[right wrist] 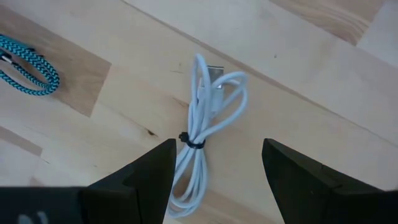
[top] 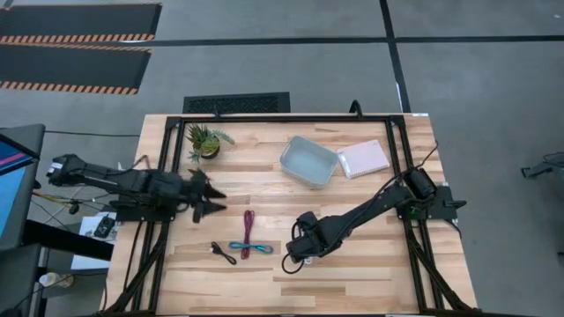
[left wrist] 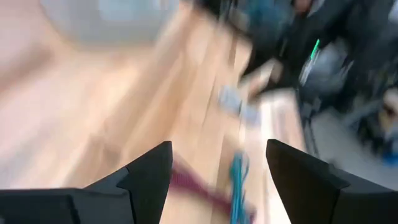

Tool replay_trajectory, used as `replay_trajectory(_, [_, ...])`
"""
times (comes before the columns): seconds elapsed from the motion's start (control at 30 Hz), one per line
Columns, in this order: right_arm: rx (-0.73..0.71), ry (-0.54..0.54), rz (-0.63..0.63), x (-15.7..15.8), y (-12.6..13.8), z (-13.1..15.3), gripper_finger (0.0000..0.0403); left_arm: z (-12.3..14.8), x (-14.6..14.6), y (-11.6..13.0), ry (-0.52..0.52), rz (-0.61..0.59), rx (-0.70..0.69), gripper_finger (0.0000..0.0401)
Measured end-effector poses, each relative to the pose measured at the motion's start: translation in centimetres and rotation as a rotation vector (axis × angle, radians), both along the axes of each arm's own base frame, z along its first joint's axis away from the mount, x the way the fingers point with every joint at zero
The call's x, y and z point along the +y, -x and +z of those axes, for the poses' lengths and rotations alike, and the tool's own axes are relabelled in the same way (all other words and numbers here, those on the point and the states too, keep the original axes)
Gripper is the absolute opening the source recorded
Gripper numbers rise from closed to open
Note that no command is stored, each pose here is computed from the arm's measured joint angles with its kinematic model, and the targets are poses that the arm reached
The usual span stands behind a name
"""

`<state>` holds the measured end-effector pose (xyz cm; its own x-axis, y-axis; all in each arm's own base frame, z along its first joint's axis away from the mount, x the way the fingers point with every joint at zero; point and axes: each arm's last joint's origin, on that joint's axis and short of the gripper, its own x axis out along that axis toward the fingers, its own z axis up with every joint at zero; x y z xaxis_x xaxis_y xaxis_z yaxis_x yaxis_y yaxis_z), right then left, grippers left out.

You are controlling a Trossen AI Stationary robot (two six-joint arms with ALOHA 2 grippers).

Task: Pick and place USB-C Cables
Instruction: Put the black USB cable into the grey bin

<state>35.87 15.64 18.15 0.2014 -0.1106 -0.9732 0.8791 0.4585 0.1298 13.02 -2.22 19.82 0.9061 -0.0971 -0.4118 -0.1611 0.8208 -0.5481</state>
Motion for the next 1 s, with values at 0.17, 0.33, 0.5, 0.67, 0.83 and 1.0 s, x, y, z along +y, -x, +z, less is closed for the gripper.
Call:
replay_trajectory(0.17, [0.0,0.001,0.001,0.0,0.0,0.0,0.0265,-2.4,-1.9,-1.5,-0.054,-0.159,0.188,0.0249])
replay_trajectory(0.33, [0.0,0.0,0.003,0.1,0.0,0.0,0.0265,-4.5,-3.9,-2.3,-0.208,-0.248,0.279,0.0249])
replay_trajectory(0.5, [-0.004,-0.002,-0.001,0.0,0.0,0.0,0.0265,-5.4,-5.8,-3.1,-0.324,-0.313,0.231,0.0249])
replay_trajectory(0.67, [-0.004,-0.002,-0.001,0.0,0.0,0.0,0.0265,-6.5,-7.5,-2.8,-0.384,-0.431,0.25,0.0248])
replay_trajectory(0.83, [-0.007,-0.003,0.001,0.0,-0.1,0.0,0.0265,-6.9,-8.6,-2.1,-0.392,-0.514,0.264,0.0249])
replay_trajectory(1.0, [-0.01,-0.004,0.005,0.1,-0.1,0.0,0.0265,-7.0,-9.6,-1.5,-0.421,-0.59,0.246,0.0249])
